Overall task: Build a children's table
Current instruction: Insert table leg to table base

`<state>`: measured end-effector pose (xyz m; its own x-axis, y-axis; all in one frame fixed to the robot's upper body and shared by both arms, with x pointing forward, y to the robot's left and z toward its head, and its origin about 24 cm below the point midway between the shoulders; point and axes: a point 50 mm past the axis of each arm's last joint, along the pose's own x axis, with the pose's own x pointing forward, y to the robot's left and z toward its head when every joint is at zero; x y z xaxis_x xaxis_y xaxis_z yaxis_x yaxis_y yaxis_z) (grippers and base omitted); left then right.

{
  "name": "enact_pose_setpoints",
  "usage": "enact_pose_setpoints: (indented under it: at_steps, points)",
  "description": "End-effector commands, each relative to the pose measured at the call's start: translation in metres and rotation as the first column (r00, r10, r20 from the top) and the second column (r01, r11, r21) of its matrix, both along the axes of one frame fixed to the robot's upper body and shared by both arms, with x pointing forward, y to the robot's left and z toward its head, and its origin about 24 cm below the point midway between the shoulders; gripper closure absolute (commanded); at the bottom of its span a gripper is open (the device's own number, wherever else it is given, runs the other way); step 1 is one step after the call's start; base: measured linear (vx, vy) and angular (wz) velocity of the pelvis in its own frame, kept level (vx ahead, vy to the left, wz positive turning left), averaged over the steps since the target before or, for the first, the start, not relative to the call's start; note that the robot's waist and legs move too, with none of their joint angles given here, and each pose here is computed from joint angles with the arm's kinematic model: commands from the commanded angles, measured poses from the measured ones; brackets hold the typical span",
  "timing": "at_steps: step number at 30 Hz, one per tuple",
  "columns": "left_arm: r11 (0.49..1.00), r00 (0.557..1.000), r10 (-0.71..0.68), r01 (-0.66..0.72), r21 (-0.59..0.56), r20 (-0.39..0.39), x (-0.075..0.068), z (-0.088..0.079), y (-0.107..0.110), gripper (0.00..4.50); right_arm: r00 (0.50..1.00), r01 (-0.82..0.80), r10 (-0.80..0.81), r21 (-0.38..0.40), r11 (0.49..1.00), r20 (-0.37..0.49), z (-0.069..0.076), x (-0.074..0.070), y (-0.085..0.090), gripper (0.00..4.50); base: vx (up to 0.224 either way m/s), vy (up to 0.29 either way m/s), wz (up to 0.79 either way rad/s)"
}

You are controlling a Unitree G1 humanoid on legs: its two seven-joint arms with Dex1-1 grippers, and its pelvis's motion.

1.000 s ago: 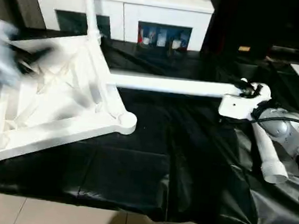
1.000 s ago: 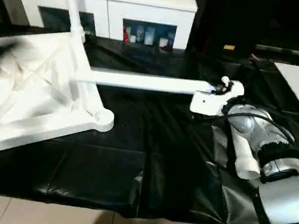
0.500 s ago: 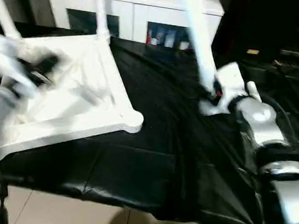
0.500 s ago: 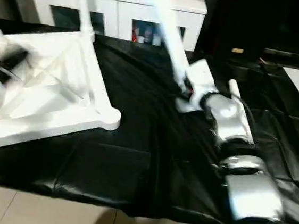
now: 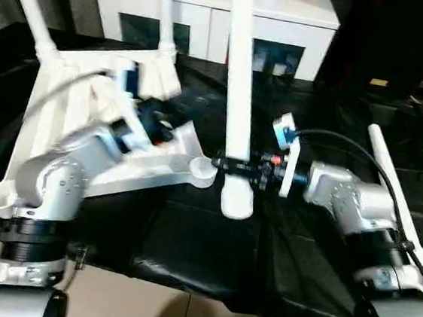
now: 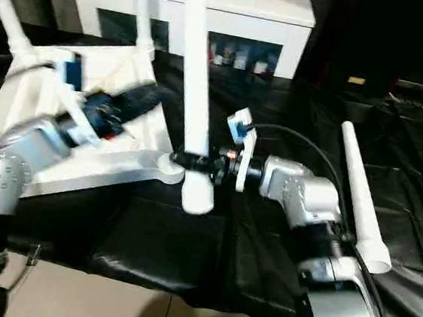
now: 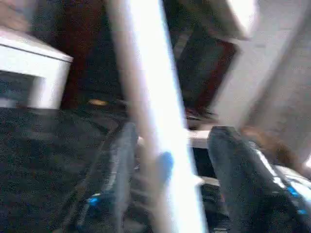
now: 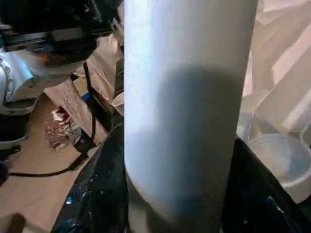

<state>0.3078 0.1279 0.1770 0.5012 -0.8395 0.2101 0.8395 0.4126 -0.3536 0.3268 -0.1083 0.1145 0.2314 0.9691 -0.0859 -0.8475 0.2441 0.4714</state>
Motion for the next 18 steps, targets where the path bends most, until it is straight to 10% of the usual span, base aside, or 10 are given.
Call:
enact_pose_setpoints:
  at_steps: [1, 18]
  points:
    - [0.997, 0.997, -0.077, 0.077, 0.020, -0.008, -0.005, 0.004, -0.010, 1.43, 1.000, -0.020, 0.020, 0.002, 1.000, 0.024, 0.009, -0.003, 0.002, 2.66, 0.000, 0.000, 0.00]
    - [0.999, 0.989, -0.052, 0.051, -0.014, -0.135, 0.010, -0.007, -0.026, 0.33, 0.990, -0.131, 0.131, -0.017, 0.991, 0.052, 0.016, -0.024, 0.017, 2.66, 0.000, 0.000, 0.00]
